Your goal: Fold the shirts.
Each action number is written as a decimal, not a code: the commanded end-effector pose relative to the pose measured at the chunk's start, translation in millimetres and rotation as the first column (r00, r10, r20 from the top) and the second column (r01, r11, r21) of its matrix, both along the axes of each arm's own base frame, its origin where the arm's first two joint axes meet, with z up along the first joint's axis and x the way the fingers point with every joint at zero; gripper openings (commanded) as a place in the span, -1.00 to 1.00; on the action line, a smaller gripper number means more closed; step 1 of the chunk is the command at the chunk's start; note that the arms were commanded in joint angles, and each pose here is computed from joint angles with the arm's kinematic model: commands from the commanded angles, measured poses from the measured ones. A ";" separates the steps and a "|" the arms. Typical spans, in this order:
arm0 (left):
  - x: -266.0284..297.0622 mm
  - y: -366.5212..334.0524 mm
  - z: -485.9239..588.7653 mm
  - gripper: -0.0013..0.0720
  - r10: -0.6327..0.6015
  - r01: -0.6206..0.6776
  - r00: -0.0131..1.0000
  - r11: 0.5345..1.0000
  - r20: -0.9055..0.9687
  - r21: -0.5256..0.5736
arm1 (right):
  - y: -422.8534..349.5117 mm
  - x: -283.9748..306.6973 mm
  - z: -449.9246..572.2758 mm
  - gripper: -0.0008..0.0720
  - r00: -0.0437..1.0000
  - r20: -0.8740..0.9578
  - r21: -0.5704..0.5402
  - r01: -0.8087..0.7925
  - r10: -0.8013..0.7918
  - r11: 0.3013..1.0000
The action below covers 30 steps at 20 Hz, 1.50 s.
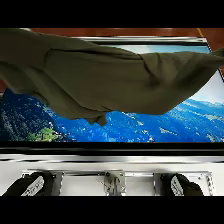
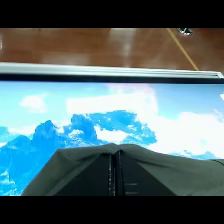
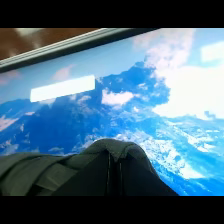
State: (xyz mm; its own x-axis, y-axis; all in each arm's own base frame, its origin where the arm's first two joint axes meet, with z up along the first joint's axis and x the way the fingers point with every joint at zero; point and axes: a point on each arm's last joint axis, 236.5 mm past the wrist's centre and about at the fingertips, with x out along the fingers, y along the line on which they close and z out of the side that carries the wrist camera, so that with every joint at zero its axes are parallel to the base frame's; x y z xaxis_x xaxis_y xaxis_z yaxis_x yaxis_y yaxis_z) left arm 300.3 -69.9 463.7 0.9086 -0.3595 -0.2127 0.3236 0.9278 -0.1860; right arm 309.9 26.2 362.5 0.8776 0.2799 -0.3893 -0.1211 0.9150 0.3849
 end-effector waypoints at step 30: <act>43.4 60.6 -185.2 -0.83 0.191 -0.143 0.895 0.979 -0.403 0.147 | -72.8 21.5 -146.8 -0.82 0.747 -0.662 -0.196 -0.097 -0.059 0.976</act>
State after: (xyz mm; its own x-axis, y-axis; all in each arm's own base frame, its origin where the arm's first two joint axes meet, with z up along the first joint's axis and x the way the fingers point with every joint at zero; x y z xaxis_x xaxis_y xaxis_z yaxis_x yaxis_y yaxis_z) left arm 287.9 -24.5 339.6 0.8281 -0.1752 -0.5325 0.1260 0.9838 -0.1277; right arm 288.9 -45.8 285.8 0.5774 0.0439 -0.8153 0.0817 0.9904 0.1111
